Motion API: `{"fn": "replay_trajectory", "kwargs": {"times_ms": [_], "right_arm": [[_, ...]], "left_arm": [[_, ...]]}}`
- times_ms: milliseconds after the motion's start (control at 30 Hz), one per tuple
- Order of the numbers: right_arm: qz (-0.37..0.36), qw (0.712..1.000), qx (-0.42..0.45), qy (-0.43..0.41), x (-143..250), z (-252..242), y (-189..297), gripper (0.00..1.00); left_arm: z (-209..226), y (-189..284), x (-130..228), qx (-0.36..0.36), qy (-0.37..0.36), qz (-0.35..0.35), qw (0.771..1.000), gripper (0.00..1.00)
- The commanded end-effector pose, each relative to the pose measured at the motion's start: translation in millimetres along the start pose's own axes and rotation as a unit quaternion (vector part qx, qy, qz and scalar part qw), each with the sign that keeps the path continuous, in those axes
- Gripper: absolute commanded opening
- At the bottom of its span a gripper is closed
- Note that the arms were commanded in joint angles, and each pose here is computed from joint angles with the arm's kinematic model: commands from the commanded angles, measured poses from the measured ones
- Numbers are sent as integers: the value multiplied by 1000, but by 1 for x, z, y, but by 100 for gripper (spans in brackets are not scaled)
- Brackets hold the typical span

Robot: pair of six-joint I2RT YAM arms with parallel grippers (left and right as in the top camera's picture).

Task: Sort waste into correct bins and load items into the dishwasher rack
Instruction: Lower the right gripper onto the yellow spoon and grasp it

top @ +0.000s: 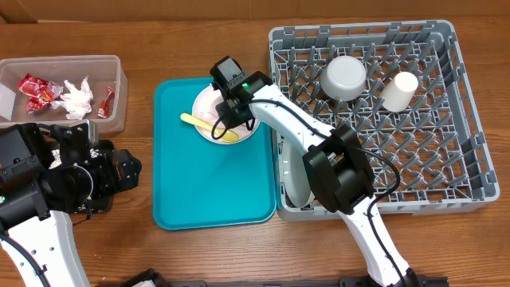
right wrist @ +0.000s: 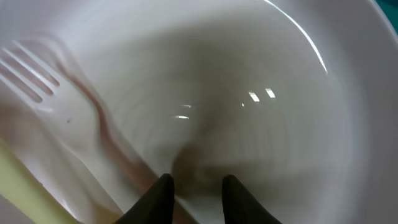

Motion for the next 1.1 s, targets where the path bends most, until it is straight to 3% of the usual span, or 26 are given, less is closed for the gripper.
{"fn": "replay_trajectory", "kwargs": {"times_ms": [0,367,500,600,700,1067], "right_arm": [[-16,1000,-1,0,-6,0,21,34],[-3,1000,1,-1,-3,-1,25,30],[-13,1000,0,-2,-9,0,42,35],[-27,1000,-3,3,-13,6,58,48],[-35,999,-19,9,-14,15,71,52],[-42,996,-69,39,-13,48,74,52]], "left_arm": [[1,-2,0,4,0,1,1000,100],[1,-2,0,4,0,1,1000,100],[1,-2,0,4,0,1,1000,100],[1,-2,0,4,0,1,1000,100],[1,-2,0,4,0,1,1000,100],[1,-2,0,4,0,1,1000,100]]}}
Point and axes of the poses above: each gripper's point midway between its finger pads, its own y axis back along the fingers, its own z axis along the line the jaws close on, x = y × z, the point moved 7 cm from there along y, back along the fingers, and after that the axes turned 4 degrees about y, right-handed, at the moved point
